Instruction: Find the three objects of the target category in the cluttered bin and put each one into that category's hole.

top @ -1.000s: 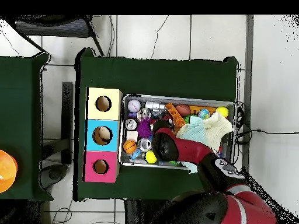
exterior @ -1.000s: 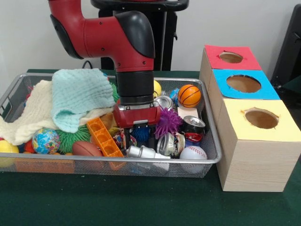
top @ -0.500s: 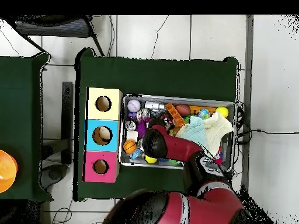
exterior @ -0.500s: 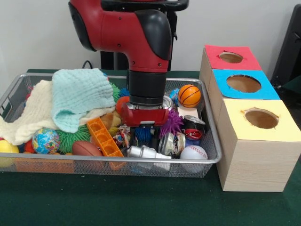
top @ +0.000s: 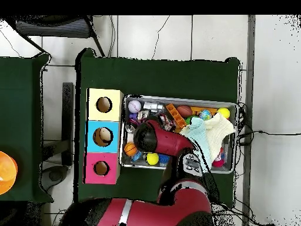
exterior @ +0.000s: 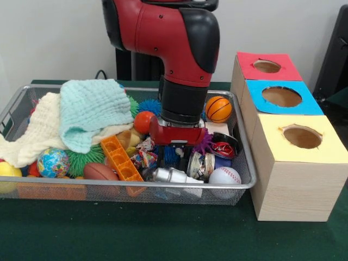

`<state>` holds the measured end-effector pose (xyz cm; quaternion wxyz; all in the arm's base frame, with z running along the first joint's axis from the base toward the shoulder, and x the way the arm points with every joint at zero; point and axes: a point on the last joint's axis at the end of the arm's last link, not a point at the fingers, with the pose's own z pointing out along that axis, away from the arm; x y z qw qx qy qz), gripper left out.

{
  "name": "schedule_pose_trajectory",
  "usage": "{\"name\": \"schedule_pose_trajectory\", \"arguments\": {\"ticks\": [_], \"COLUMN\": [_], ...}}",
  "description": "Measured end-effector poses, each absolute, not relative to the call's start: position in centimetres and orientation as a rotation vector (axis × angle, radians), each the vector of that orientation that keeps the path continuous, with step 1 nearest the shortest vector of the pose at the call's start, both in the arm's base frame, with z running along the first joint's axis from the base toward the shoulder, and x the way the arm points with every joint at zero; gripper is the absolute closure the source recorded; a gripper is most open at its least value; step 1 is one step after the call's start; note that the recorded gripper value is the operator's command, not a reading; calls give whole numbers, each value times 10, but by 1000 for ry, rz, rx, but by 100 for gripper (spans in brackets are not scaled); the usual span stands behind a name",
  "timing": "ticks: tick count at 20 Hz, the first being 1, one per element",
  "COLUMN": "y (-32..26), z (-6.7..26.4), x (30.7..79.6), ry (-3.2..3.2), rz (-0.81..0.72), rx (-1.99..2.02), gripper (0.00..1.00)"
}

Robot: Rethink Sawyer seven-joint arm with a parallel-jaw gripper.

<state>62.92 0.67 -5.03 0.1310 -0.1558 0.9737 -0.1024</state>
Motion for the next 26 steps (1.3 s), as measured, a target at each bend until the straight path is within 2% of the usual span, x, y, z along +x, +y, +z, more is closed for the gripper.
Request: {"name": "schedule_pose_trajectory", "arguments": {"ticks": [10,17,18,26], "y": [16,33,39,45], "z": [-37,21,37,104], "x": [626,621,621,633], "ry": [2820,2785,2781,2774], "rz": [-339,-397,-401,-384], "rx": [-482,-529,-537,-497], "gripper": [100,100,100,100]}}
